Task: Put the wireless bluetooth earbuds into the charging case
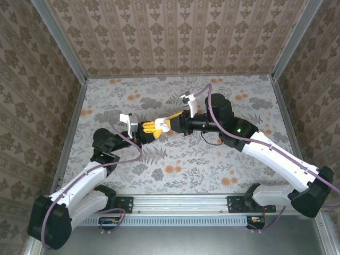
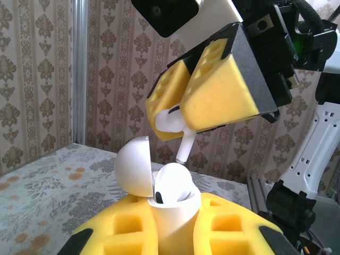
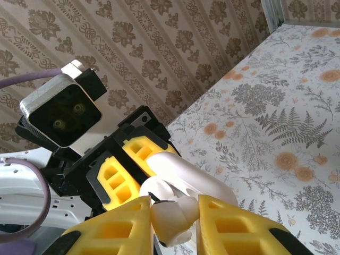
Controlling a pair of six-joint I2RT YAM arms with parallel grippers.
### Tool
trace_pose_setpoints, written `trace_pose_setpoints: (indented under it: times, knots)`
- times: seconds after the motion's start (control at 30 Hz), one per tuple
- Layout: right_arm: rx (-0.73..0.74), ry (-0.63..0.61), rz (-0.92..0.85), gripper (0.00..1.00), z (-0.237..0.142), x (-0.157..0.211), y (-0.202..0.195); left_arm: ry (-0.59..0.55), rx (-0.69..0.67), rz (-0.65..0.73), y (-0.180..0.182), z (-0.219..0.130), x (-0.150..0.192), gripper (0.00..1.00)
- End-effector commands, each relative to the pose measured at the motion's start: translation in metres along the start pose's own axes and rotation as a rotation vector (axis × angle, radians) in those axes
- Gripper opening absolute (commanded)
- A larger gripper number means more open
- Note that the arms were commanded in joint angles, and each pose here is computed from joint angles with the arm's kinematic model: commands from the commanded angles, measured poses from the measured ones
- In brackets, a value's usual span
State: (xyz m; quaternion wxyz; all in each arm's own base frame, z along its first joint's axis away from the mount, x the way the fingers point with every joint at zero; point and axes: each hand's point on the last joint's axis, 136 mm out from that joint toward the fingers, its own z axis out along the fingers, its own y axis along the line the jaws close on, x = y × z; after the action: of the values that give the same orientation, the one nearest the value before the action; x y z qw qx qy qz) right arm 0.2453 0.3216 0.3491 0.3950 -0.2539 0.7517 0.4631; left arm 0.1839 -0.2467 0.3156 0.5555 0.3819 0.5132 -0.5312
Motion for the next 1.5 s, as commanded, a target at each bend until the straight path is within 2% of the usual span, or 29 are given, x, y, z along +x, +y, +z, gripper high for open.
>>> trace_pose_setpoints:
  times: [0.0, 0.23, 0.6, 1.0, 1.3, 1.47]
  knots:
    - [0.006, -0.001, -0.028, 0.23, 0.0, -0.001, -0.001, -0.052, 0.045, 0.057, -0.012, 0.001, -0.027, 0.0]
    - [0.016, 0.022, -0.019, 0.23, 0.004, 0.006, -0.006, -0.055, 0.053, 0.056, -0.013, 0.001, -0.029, 0.0]
    - [0.034, 0.124, 0.013, 0.22, 0.006, 0.023, -0.015, -0.055, 0.068, 0.052, -0.016, 0.002, -0.03, 0.0]
    - [-0.09, 0.239, -0.001, 0.21, 0.002, 0.039, 0.0, -0.064, 0.116, 0.014, -0.019, 0.007, -0.039, 0.0]
    - [-0.016, 0.271, -0.023, 0.21, 0.0, 0.049, -0.014, -0.068, 0.141, -0.01, -0.019, 0.01, -0.044, 0.0]
    - [0.038, 0.26, 0.002, 0.28, 0.003, 0.048, -0.024, -0.067, 0.143, -0.01, -0.02, 0.011, -0.043, 0.0]
